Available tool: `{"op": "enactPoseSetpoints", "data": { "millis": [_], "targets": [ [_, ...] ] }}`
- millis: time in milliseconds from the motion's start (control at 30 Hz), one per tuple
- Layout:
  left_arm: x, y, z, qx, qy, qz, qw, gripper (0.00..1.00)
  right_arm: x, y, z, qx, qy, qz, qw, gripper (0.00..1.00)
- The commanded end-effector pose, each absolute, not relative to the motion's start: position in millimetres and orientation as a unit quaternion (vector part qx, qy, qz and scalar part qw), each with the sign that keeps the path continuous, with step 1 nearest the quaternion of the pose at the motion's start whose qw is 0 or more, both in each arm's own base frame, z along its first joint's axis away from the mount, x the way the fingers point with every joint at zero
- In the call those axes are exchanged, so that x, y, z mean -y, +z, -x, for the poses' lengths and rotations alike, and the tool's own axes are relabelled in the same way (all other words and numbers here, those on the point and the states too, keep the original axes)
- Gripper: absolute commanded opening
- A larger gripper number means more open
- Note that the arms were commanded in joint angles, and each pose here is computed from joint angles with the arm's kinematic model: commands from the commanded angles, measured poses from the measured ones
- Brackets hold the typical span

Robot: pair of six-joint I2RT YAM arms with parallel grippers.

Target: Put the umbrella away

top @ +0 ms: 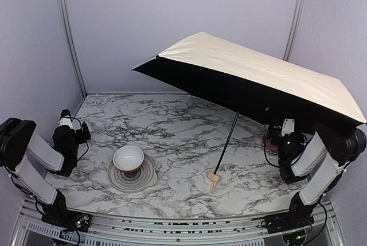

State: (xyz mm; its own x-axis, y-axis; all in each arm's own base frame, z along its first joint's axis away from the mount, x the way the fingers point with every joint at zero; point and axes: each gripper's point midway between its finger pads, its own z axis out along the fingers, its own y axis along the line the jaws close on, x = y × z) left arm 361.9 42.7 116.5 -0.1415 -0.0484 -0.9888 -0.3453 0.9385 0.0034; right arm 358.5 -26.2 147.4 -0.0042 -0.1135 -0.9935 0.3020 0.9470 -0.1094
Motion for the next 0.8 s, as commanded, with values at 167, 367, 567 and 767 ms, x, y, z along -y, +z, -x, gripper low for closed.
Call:
{"op": "enactPoseSetpoints", "data": {
  "millis": [167, 367, 567, 767],
  "targets": [
    [-44, 131, -365, -0.728, 0.112, 0.141, 0.661, 0.99, 31, 155, -363, -0.685, -0.142, -0.08, 0.71, 1.0],
    [-40, 153, -372, -0.738, 0.107, 0.123, 0.655, 0.99, 30, 154, -364, -0.687, -0.14, -0.081, 0.709, 1.0],
    [-2, 242, -372, -0.674, -0.035, 0.14, 0.725, 0.99, 31, 155, -363, -0.686, -0.14, -0.082, 0.709, 1.0],
    [145, 271, -344, -0.693, -0.089, -0.005, 0.716, 0.95, 32, 154, -363, -0.686, -0.141, -0.082, 0.709, 1.0]
  ]
}}
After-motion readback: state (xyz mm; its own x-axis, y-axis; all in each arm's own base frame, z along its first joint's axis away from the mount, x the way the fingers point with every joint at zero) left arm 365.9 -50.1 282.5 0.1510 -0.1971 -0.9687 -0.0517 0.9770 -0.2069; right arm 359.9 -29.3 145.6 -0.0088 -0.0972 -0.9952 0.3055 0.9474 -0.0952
